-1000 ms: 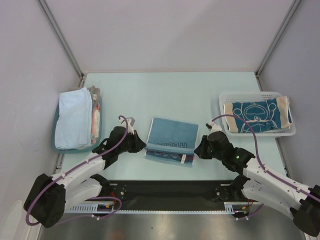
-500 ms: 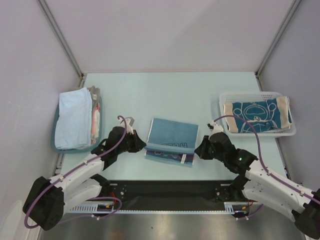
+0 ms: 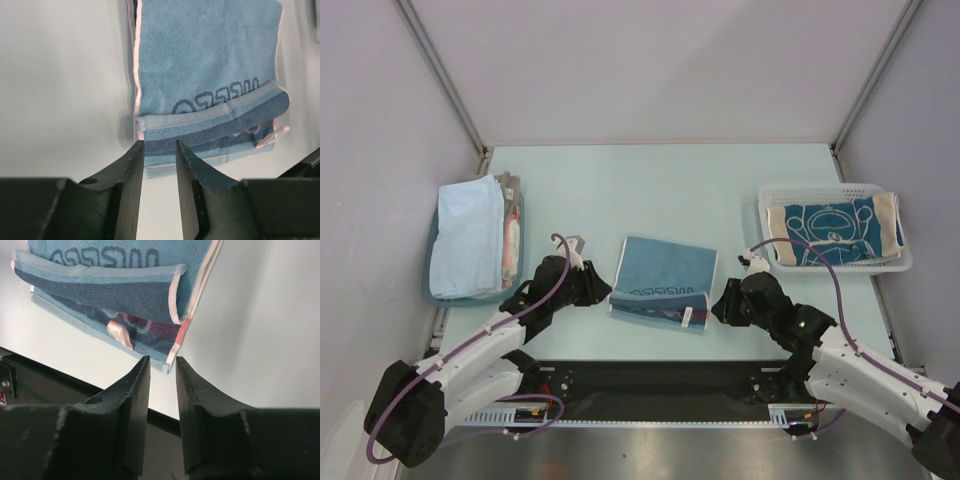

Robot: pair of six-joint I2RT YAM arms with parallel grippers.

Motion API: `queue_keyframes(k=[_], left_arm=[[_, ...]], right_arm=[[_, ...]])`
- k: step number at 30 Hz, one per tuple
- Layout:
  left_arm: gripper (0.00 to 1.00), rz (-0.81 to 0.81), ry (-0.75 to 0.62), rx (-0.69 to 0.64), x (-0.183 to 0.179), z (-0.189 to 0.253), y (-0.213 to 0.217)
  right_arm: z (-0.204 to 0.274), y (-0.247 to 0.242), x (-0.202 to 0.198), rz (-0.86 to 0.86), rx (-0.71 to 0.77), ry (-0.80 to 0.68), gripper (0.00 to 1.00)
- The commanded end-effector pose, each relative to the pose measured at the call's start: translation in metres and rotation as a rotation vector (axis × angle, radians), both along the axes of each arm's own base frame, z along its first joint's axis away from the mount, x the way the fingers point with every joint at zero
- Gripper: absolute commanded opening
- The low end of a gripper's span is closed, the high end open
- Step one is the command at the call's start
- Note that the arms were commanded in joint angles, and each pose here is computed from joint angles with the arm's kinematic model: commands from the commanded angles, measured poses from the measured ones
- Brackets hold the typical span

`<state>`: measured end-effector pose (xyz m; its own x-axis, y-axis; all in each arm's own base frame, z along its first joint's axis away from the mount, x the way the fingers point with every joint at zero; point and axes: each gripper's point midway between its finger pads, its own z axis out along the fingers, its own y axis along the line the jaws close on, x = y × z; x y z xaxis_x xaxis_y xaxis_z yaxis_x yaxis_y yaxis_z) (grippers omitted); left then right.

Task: Fold and stack the towels
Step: Fold the towel

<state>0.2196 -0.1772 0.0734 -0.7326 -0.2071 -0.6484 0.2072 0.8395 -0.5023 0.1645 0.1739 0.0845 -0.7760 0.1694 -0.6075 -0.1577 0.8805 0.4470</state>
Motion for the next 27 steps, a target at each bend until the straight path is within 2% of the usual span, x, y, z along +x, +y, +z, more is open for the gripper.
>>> queue_keyframes(k=[1,5,10,16,27], left_arm=[[0.37,0.034,-0.036,-0.011,0.010,0.012,0.001],[0.38,0.031,-0.057,-0.027,0.026,0.025,-0.010],[0.36,-0.001,-0.027,-0.002,0.048,0.017,-0.029],[0.36,-0.048,0.024,0.019,0.048,0.000,-0.044],[0.36,-0.099,0.070,0.036,0.034,-0.015,-0.052]], right_arm=[[0.013,0.000,0.010,-0.025,0.004,-0.051,0.33],[0.024,0.002,0.035,-0.062,-0.039,-0.109,0.39],[0.013,0.020,0.064,-0.043,-0.062,-0.091,0.40],[0.000,0.032,0.078,-0.021,-0.058,-0.066,0.41],[-0.001,0.041,0.073,0.020,-0.018,-0.047,0.41]])
